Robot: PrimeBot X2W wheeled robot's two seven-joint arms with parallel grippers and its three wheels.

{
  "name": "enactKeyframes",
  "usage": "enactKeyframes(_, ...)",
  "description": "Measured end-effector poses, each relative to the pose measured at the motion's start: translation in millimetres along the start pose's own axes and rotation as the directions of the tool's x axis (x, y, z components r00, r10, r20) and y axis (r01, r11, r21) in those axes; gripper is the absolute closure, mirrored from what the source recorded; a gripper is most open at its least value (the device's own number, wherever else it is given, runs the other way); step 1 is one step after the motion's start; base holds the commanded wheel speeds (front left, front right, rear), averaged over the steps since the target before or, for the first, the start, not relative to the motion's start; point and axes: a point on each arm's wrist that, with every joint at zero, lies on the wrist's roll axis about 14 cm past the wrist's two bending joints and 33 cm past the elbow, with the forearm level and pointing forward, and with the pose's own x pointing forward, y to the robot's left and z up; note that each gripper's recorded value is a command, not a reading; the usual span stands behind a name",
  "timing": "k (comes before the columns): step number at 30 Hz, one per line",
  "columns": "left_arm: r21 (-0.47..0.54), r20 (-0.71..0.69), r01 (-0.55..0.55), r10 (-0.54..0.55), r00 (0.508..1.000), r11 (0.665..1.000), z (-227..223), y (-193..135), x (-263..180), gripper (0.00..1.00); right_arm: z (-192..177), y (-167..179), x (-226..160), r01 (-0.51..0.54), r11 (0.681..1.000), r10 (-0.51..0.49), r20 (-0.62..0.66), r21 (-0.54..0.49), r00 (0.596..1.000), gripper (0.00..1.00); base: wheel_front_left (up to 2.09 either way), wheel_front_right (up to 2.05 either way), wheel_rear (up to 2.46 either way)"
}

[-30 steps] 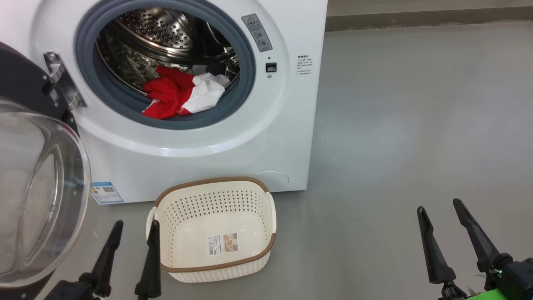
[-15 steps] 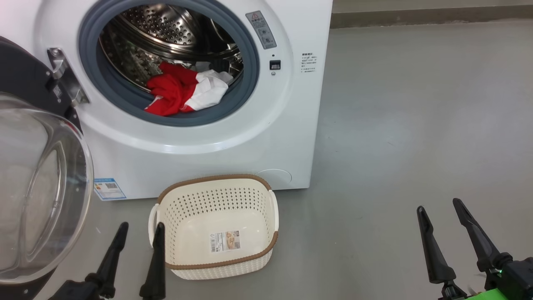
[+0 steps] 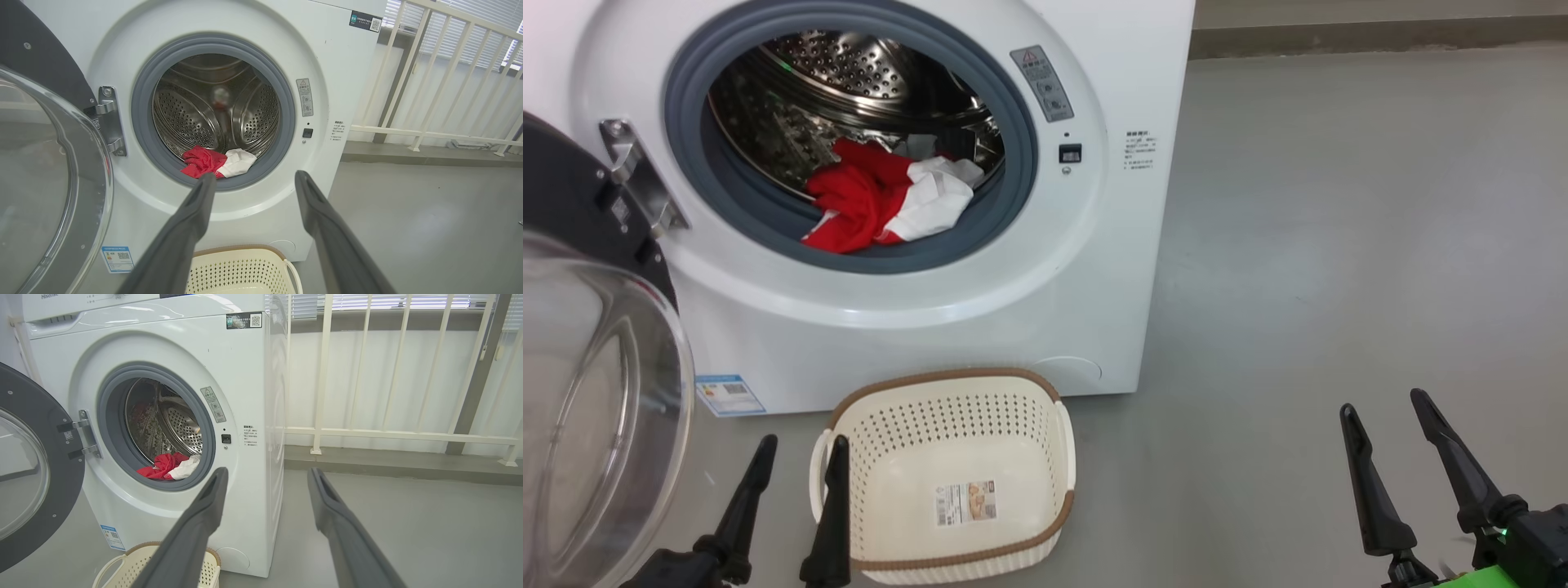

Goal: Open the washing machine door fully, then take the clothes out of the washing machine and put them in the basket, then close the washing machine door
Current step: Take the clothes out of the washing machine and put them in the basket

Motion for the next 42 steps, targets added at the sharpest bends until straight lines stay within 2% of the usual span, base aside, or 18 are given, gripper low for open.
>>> enactKeyframes(11,0.011,0.015,0.021,-0.022,1.000,1.000,3.7,-5.2,-0.2,0.00,-1.9,2.0,1.8,-0.007,1.000,0.007,-0.005,0.002,1.000,0.00,1.02,-1.02,0.00)
enactKeyframes(35,0.018,-0.015,0.002,-0.002,1.000,1.000,-4.5,-1.5,1.1,0.00,-10.5,3.0,4.9,-0.010,1.000,0.010,-0.031,0.009,0.999,0.00,0.01,-0.01,0.00)
enactKeyframes(42,0.018,-0.017,0.001,-0.001,1.000,1.000,-7.8,-0.4,13.4,0.00,-20.0,2.9,11.4,-0.010,1.000,0.011,-0.058,0.012,0.998,0.00,0.00,0.00,0.00)
